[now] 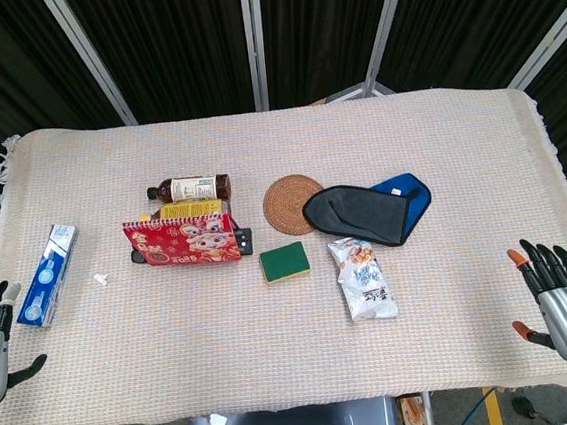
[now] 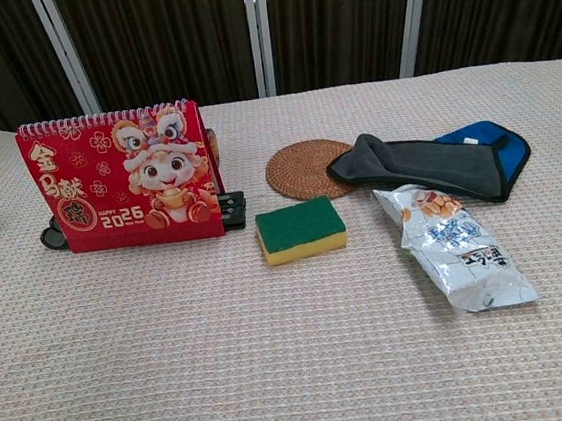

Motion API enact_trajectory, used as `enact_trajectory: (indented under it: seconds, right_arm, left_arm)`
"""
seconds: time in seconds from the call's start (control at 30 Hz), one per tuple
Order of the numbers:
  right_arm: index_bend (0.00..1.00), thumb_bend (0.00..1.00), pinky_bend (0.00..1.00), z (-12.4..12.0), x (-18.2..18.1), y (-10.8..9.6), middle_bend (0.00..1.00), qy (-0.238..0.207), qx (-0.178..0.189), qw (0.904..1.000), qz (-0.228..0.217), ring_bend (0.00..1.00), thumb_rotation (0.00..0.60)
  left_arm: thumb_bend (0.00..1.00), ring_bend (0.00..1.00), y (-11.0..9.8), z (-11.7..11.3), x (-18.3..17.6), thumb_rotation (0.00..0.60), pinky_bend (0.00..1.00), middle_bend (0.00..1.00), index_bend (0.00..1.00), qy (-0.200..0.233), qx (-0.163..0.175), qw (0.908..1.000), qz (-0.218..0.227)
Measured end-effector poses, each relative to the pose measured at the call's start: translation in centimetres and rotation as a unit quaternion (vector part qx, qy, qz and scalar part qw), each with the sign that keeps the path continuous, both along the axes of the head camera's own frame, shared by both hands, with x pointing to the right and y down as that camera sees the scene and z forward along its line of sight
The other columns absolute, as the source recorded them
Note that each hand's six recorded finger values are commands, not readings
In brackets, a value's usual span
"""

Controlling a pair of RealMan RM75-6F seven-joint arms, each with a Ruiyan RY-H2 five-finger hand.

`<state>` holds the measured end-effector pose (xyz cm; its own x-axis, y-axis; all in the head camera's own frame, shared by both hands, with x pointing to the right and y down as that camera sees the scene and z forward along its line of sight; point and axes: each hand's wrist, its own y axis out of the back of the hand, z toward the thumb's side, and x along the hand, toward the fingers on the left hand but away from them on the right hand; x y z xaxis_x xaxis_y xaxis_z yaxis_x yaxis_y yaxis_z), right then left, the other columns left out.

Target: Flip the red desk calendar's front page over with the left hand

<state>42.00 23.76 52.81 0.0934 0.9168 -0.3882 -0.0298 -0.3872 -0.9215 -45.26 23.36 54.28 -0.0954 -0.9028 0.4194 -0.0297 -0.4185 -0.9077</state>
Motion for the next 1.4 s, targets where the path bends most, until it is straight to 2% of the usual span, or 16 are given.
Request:
enact_trajectory:
  seconds: [0.43, 0.57, 0.67, 0.73, 0.77, 0.8, 0.83, 0.93, 1.0, 1.07, 1.2, 1.27, 1.4]
  right_arm:
    - [0.0, 0.03, 0.0, 0.0, 0.3, -0.1, 0.0, -0.013, 0.011, 0.9998, 0.011, 0.0, 0.6]
    - [0.0, 0.03, 0.0, -0.4, 0.2, 0.1, 0.0, -0.021, 0.015, 0.9996, 0.012, 0.0, 0.6]
    - [0.0, 0.03, 0.0, -0.5, 0.4, 0.1, 0.0, -0.026, 0.015, 0.9995, 0.014, 0.0, 0.6]
    - [0.0, 0.03, 0.0, -0.6, 0.4, 0.1, 0.0, -0.027, 0.015, 0.9994, 0.014, 0.0, 0.6]
    - [0.0, 0.03, 0.0, -0.6, 0.4, 0.1, 0.0, -0.028, 0.016, 0.9994, 0.015, 0.0, 0.6]
    - [0.0, 0.03, 0.0, -0.7, 0.4, 0.1, 0.0, -0.029, 0.016, 0.9993, 0.015, 0.0, 0.6]
    - [0.0, 0.03, 0.0, -0.7, 0.5, 0.1, 0.0, -0.03, 0.016, 0.9993, 0.015, 0.0, 0.6]
    - [0.0, 0.03, 0.0, -0.9, 0.4, 0.1, 0.0, -0.037, 0.016, 0.9991, 0.015, 0.0, 0.6]
    - [0.0, 0.03, 0.0, -0.9, 0.3, 0.2, 0.0, -0.041, 0.016, 0.9989, 0.014, 0.0, 0.6]
    - [0.0, 0.03, 0.0, -0.9, 0.2, 0.2, 0.0, -0.043, 0.015, 0.9989, 0.014, 0.0, 0.6]
    - [0.0, 0.03, 0.0, -0.9, 0.2, 0.1, 0.0, -0.045, 0.014, 0.9988, 0.013, 0.0, 0.6]
    - [0.0, 0.03, 0.0, -0.9, 0.2, 0.2, 0.0, -0.046, 0.014, 0.9987, 0.014, 0.0, 0.6]
    - [0.0, 0.03, 0.0, -1.0, 0.2, 0.1, 0.0, -0.05, 0.015, 0.9985, 0.013, 0.0, 0.6]
  left_arm:
    - [0.0, 0.0, -0.4, 0.3, 0.4, 0.6, 0.0, 0.0, 0.0, 0.011, 0.001, 0.9999, 0.005]
    - [0.0, 0.0, -0.3, 0.6, 0.6, 0.6, 0.0, 0.0, 0.0, 0.03, -0.004, 0.9995, -0.005]
    - [0.11, 0.0, -0.4, 0.9, 0.8, 0.6, 0.0, 0.0, 0.0, 0.053, -0.009, 0.9984, -0.018]
    - [0.29, 0.01, -0.5, 1.1, 0.9, 0.6, 0.04, 0.0, 0.0, 0.064, -0.01, 0.9976, -0.024]
    - [0.41, 0.06, -0.6, 1.2, 0.9, 0.6, 0.12, 0.02, 0.0, 0.068, -0.009, 0.9973, -0.028]
    - [0.5, 0.15, -0.7, 1.2, 0.9, 0.6, 0.24, 0.1, 0.0, 0.073, -0.007, 0.9968, -0.033]
    - [0.54, 0.29, -0.8, 1.3, 1.0, 0.6, 0.36, 0.23, 0.0, 0.076, -0.003, 0.9964, -0.038]
    - [0.61, 0.57, -1.1, 1.6, 1.3, 0.6, 0.57, 0.56, 0.0, 0.095, 0.01, 0.9936, -0.06]
    - [0.65, 0.65, -1.3, 2.2, 1.6, 0.6, 0.63, 0.64, 0.0, 0.12, 0.009, 0.9892, -0.084]
    - [0.68, 0.68, -1.4, 3.0, 1.9, 0.6, 0.67, 0.66, 0.0, 0.142, -0.005, 0.9846, -0.103]
    - [0.74, 0.68, -1.5, 5.4, 2.9, 0.6, 0.7, 0.66, 0.0, 0.191, -0.065, 0.9694, -0.14]
    - [0.76, 0.69, -1.4, 6.4, 3.4, 0.6, 0.71, 0.66, 0.0, 0.212, -0.096, 0.9598, -0.157]
    - [0.77, 0.69, -1.5, 8.5, 4.9, 0.6, 0.72, 0.66, 0.0, 0.261, -0.161, 0.9319, -0.195]
